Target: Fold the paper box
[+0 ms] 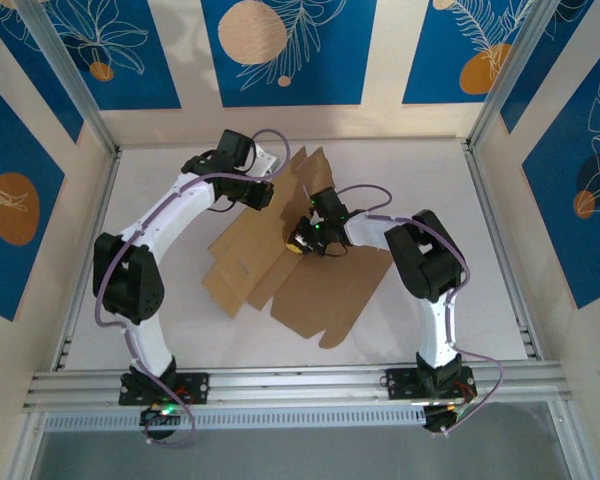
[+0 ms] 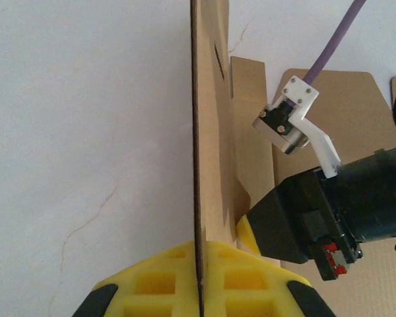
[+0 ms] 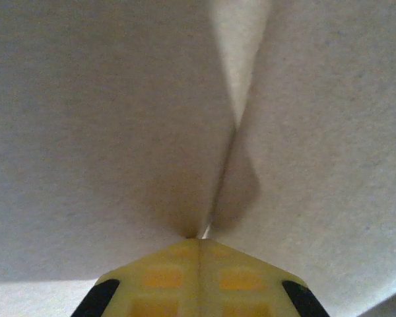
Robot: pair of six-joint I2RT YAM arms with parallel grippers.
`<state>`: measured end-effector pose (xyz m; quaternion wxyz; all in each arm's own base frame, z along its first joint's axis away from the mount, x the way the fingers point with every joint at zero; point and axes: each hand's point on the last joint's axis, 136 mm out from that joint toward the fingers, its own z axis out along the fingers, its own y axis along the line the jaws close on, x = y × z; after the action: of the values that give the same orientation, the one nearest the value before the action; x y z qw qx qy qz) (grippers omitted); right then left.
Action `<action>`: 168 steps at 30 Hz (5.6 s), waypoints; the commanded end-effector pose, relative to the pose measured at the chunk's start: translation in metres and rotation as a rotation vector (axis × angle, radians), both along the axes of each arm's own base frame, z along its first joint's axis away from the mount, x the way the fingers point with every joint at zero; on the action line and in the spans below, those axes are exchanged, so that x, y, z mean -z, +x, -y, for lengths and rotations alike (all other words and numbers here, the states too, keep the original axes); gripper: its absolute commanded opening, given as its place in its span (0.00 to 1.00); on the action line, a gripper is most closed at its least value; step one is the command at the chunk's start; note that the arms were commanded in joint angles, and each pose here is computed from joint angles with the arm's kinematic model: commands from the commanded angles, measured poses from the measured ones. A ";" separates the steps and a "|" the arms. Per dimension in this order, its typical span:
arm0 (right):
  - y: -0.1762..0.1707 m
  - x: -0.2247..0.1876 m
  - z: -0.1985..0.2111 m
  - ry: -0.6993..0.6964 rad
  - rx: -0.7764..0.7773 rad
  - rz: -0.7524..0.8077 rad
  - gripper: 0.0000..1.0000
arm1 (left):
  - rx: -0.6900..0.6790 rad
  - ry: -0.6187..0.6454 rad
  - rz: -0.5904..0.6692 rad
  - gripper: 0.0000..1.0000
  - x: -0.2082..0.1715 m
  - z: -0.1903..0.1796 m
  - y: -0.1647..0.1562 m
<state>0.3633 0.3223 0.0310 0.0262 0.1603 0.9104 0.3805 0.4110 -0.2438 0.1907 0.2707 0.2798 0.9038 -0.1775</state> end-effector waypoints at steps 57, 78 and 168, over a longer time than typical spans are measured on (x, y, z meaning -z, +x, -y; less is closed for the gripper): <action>-0.050 0.027 0.078 -0.176 0.311 -0.193 0.00 | 0.204 0.421 0.236 0.00 0.043 0.068 -0.064; -0.024 -0.194 0.209 -0.120 0.267 0.432 0.62 | 0.446 0.857 0.928 0.00 -0.009 0.095 -0.009; 0.024 -0.244 0.149 -0.928 -0.933 1.324 0.04 | 0.659 0.487 0.860 0.00 -0.106 0.067 -0.040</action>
<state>0.3841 0.1712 0.2655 0.4419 -0.5295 0.7228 -0.0448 0.3735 -0.3078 0.2734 0.4377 0.6615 0.6012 0.0971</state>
